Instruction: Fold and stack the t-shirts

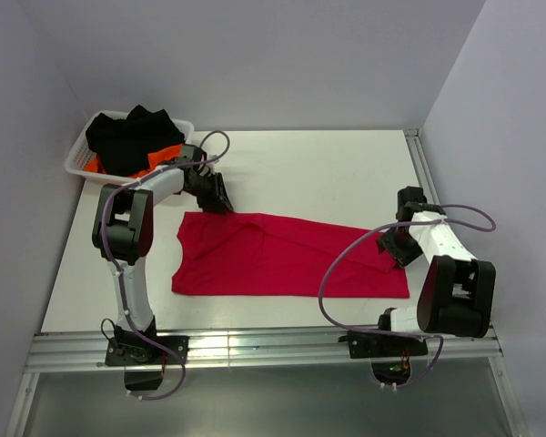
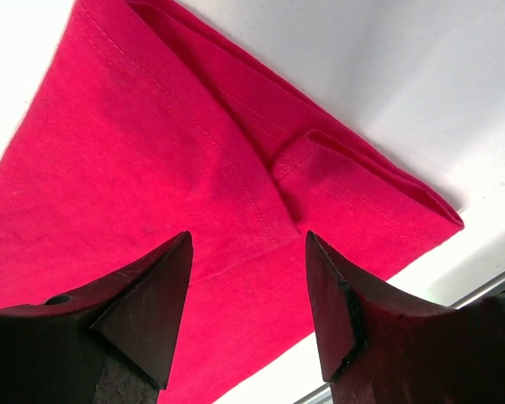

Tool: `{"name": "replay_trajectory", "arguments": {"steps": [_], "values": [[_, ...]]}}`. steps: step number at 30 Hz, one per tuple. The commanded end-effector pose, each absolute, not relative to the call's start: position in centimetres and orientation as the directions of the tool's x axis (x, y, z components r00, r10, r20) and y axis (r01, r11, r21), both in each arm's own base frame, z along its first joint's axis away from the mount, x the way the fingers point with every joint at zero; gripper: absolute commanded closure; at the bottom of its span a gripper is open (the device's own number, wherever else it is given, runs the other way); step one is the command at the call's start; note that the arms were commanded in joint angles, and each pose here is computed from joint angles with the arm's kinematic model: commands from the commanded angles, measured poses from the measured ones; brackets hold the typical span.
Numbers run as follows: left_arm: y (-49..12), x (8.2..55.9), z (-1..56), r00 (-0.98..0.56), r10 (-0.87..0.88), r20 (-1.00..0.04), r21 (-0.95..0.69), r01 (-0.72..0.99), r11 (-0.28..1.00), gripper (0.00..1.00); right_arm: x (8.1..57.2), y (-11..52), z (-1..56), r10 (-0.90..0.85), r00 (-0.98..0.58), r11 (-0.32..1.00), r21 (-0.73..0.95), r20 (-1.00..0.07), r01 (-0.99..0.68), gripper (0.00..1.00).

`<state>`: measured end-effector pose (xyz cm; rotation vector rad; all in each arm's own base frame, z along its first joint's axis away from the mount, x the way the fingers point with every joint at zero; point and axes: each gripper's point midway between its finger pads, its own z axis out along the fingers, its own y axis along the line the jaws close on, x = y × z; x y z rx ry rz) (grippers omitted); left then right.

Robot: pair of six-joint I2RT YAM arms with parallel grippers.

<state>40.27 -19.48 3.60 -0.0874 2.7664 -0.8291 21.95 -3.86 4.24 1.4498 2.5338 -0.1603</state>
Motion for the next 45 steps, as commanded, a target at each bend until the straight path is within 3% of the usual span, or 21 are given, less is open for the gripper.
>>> {"name": "replay_trajectory", "arguments": {"steps": [1, 23, 45], "values": [[-19.7, 42.9, 6.3, -0.938, -0.133, -0.320, -0.554, 0.072, 0.829, 0.59, 21.4, -4.4, 4.6, 0.838, -0.474, 0.494, 0.009, -0.270, 0.869, 0.37], [-17.9, 44.0, 3.2, -0.946, -0.160, -0.281, -0.539, 0.018, 0.842, 0.68, 21.7, -4.8, 5.2, 0.826, -0.486, 0.508, 0.002, -0.285, 0.862, 0.37], [-18.6, 43.0, 4.1, -0.948, -0.151, -0.279, -0.578, 0.040, 0.815, 0.71, 21.1, -4.7, 3.3, 0.826, -0.501, 0.512, -0.028, -0.258, 0.859, 0.37]]}}
